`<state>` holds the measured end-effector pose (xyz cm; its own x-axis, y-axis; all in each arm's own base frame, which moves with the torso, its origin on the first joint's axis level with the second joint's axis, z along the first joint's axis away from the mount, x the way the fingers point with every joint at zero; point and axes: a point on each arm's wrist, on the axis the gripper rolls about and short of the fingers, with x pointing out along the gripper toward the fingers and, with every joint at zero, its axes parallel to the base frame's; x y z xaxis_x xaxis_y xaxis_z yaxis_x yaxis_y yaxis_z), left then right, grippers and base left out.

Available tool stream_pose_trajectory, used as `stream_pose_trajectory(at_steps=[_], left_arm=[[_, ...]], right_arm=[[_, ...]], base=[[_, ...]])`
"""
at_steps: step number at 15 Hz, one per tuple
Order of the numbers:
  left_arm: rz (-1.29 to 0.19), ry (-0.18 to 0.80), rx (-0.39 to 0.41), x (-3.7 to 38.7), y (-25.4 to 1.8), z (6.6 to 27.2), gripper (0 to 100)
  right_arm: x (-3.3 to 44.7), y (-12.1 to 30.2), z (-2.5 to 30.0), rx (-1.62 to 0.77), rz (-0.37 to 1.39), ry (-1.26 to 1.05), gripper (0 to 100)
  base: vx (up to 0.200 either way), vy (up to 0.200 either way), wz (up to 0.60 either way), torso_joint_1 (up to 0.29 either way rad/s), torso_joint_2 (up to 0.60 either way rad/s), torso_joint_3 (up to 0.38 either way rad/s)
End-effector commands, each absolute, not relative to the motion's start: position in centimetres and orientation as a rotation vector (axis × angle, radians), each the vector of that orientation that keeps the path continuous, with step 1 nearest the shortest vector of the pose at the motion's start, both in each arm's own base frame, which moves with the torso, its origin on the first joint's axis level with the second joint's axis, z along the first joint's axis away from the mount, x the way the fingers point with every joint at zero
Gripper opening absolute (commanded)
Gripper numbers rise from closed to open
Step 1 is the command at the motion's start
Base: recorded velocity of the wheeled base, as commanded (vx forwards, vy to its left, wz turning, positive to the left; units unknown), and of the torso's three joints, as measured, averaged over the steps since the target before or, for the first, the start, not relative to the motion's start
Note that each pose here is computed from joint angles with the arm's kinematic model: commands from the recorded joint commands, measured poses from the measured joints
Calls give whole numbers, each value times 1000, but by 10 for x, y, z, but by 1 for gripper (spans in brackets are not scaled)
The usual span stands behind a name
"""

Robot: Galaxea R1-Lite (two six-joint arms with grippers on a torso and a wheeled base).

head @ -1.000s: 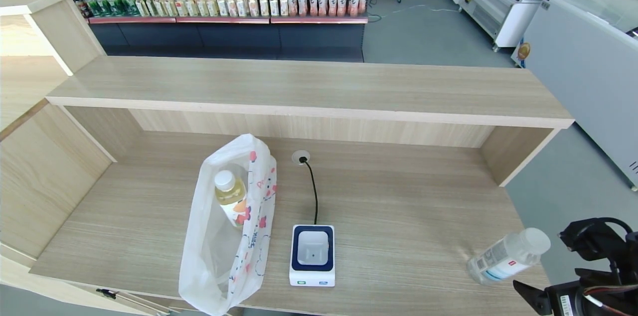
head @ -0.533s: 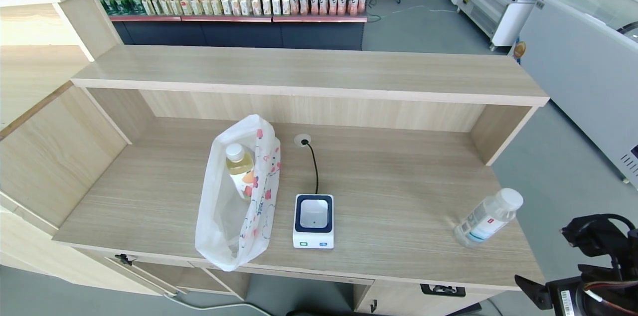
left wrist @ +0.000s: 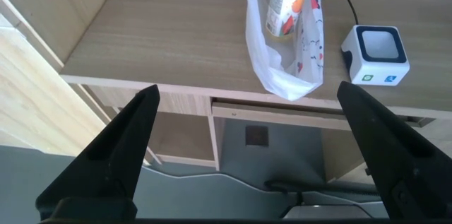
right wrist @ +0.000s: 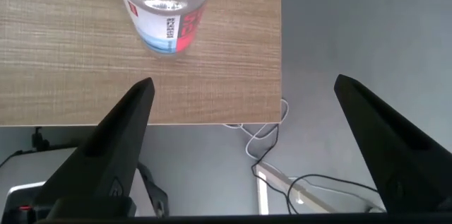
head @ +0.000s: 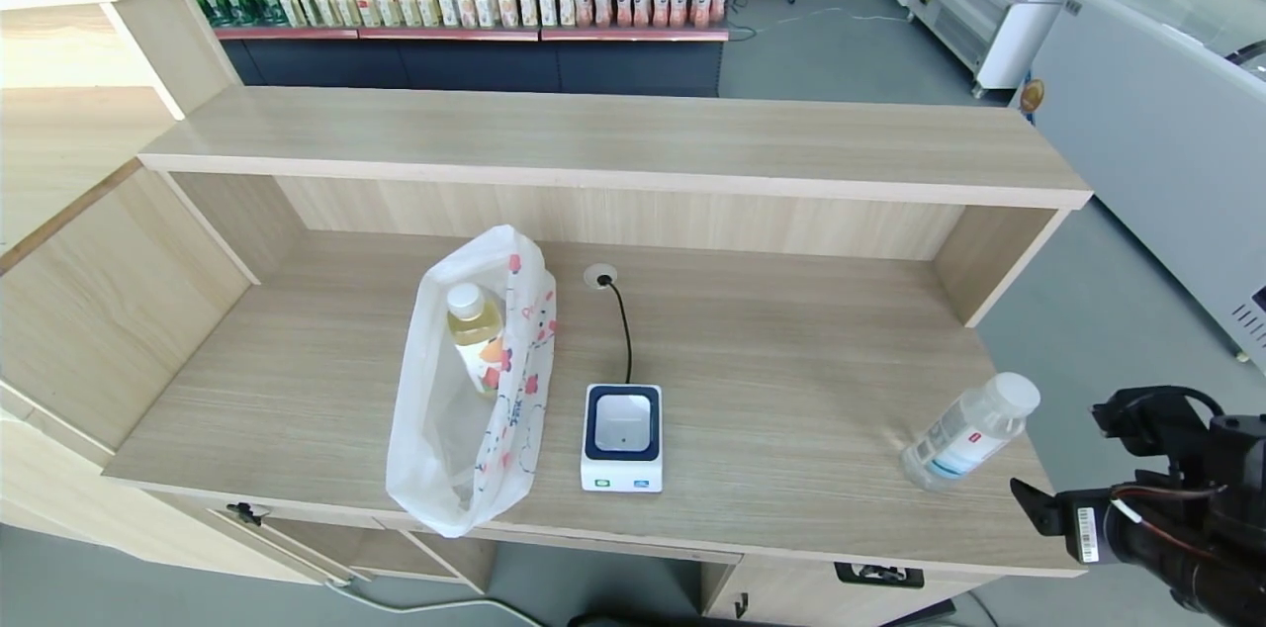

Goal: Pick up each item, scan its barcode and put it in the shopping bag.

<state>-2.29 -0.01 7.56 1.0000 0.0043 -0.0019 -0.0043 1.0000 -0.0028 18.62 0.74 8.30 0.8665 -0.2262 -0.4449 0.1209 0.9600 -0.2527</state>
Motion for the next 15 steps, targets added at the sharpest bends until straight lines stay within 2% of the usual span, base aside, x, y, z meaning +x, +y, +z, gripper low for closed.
stream_pose_trajectory(at_steps=[1, 8, 15], left_arm=[[5, 2, -3, -23, 0, 76, 100], [5, 2, -3, -23, 0, 76, 100], [5, 2, -3, -23, 0, 76, 100]], right_arm=[[197, 8, 60, -231, -169, 576, 100], [235, 28, 37, -242, -33, 486, 100], [255, 34, 28, -295, -14, 398, 100]], base=[[0, 0, 0, 0, 0, 0], [0, 0, 0, 0, 0, 0], [0, 0, 0, 0, 0, 0]])
